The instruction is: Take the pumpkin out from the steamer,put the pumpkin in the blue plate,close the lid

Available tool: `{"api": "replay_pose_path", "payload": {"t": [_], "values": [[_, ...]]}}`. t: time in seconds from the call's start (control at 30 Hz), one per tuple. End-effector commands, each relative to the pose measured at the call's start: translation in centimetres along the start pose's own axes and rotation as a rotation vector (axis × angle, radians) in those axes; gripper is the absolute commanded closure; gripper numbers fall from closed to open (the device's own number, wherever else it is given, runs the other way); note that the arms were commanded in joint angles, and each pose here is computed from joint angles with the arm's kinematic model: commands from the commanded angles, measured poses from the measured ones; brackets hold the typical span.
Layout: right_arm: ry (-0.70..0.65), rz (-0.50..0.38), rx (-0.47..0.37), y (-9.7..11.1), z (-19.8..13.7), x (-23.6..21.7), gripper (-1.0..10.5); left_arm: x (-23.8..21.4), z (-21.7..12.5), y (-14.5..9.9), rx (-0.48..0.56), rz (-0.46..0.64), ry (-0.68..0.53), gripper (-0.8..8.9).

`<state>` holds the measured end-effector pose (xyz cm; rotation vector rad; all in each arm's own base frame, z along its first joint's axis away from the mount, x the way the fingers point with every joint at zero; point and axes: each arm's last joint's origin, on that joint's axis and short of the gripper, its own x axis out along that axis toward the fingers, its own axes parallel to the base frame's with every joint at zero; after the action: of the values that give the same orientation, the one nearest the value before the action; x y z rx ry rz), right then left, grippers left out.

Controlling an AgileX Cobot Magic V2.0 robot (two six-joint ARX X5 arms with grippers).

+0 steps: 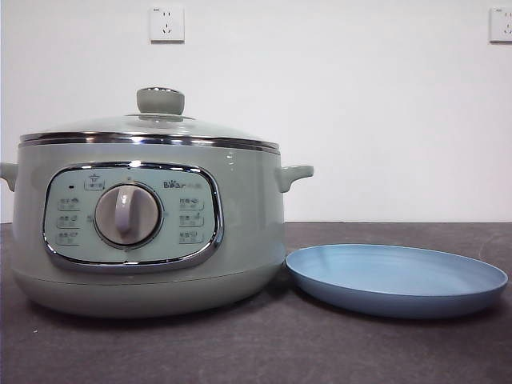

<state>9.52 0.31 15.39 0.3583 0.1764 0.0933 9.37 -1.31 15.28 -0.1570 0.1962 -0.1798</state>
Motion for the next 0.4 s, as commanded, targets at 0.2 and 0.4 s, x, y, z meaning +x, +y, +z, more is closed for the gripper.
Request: {"api": "replay_pose_path", "payload": {"t": [0.2,0.4], "values": [[0.008,-0.006,0.212,-0.15,-0.40,0.13,9.6,0.11,-0.30,-0.21,-0.258,-0.095,0.023,8.17],[0.025,0.022,0.212,0.19,0.17,-0.16,9.6,-0.16,0.39,-0.38,-0.261,-0.109,0.012,8.20]]}}
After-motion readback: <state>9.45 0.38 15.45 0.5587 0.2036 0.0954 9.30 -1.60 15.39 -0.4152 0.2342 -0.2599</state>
